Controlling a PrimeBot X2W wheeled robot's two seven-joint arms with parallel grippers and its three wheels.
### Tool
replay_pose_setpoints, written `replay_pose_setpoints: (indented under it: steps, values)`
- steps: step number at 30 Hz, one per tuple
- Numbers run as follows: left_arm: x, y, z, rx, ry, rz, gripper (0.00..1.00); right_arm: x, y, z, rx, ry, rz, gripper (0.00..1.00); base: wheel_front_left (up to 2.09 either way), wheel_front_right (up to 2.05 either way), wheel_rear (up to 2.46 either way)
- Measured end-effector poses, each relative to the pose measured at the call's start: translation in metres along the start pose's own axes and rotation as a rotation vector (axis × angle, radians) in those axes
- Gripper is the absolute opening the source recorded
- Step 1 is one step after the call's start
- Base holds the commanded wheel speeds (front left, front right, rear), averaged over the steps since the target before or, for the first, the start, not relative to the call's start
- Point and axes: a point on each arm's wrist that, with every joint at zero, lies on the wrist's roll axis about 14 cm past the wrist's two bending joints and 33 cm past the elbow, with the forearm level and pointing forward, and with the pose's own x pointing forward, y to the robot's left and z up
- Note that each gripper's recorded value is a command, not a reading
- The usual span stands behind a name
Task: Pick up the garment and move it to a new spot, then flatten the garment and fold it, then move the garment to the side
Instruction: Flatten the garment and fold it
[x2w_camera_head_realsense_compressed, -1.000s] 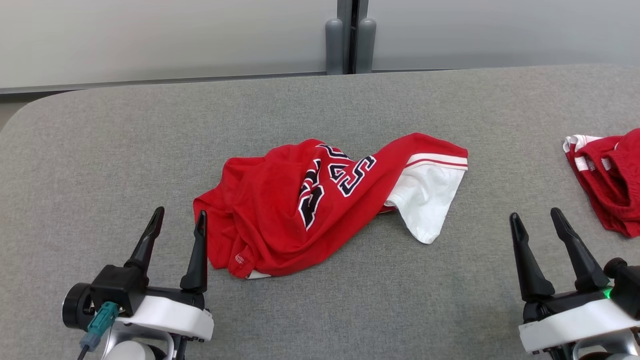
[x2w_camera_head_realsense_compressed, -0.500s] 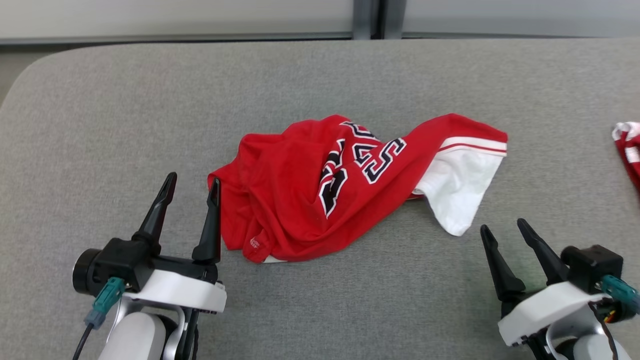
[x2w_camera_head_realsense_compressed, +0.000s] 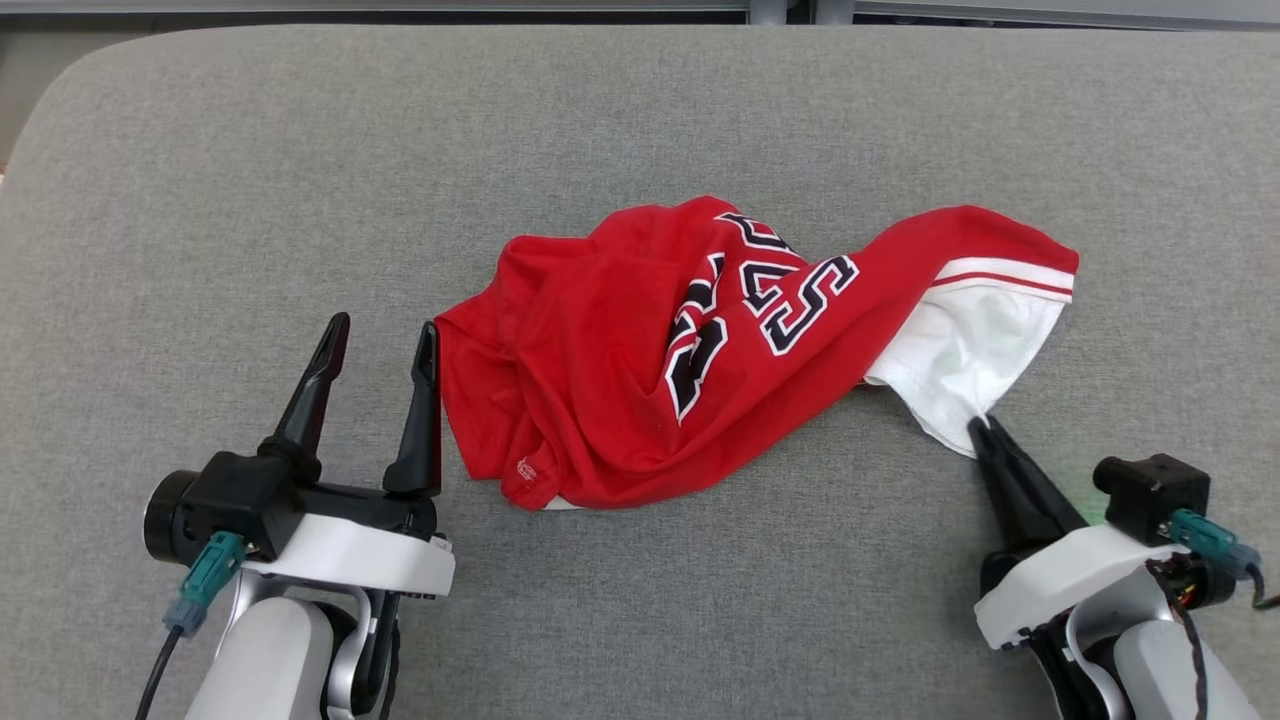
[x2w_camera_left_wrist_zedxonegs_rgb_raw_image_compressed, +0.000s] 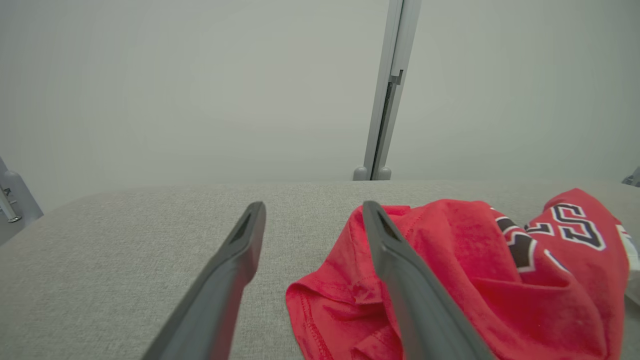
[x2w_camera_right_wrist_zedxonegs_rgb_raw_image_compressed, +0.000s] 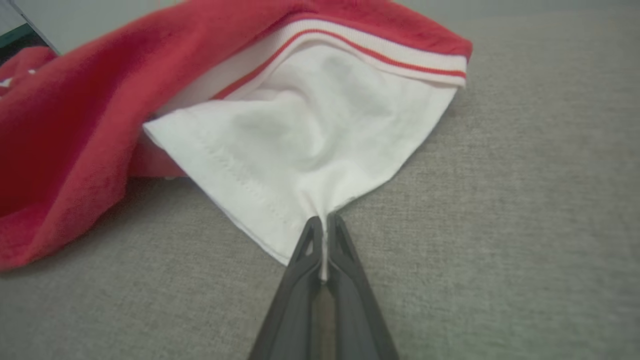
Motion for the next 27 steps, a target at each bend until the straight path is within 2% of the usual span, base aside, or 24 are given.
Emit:
replay_pose_setpoints:
  steps: [8, 14, 18, 21, 22, 23, 24, 27]
  values:
    - [0.005, -0.008, 0.001, -0.005, -0.009, -0.023, 1.00, -0.029, -0.052, 0.021, 0.003, -0.086, -0.154, 0.00, 0.00, 0.00, 0.00]
    - [0.007, -0.011, -0.001, -0.003, -0.007, -0.034, 1.00, -0.060, -0.098, 0.021, 0.012, -0.082, -0.303, 0.00, 0.00, 0.00, 0.00]
    - [0.008, -0.011, -0.001, -0.003, -0.006, -0.035, 1.00, -0.072, -0.113, 0.017, 0.047, -0.072, -0.367, 0.00, 0.00, 0.00, 0.00]
    - [0.007, -0.011, -0.001, -0.003, -0.007, -0.036, 1.00, -0.072, -0.110, 0.011, 0.074, -0.051, -0.369, 0.00, 0.00, 0.00, 0.00]
    - [0.007, -0.011, 0.000, -0.002, -0.008, -0.036, 1.00, -0.071, -0.106, 0.010, 0.081, -0.051, -0.361, 0.18, 0.00, 0.00, 0.00]
    - [0.007, -0.011, 0.000, -0.002, -0.009, -0.037, 1.00, -0.070, -0.103, 0.011, 0.084, -0.056, -0.352, 0.72, 0.00, 0.00, 0.00]
    - [0.007, -0.011, 0.000, -0.001, -0.009, -0.037, 1.00, -0.069, -0.100, 0.013, 0.085, -0.067, -0.346, 1.00, 0.00, 0.00, 0.00]
    - [0.005, -0.011, 0.001, -0.001, -0.011, -0.036, 1.00, -0.069, -0.092, 0.032, 0.070, -0.143, -0.328, 1.00, 0.00, 0.00, 0.00]
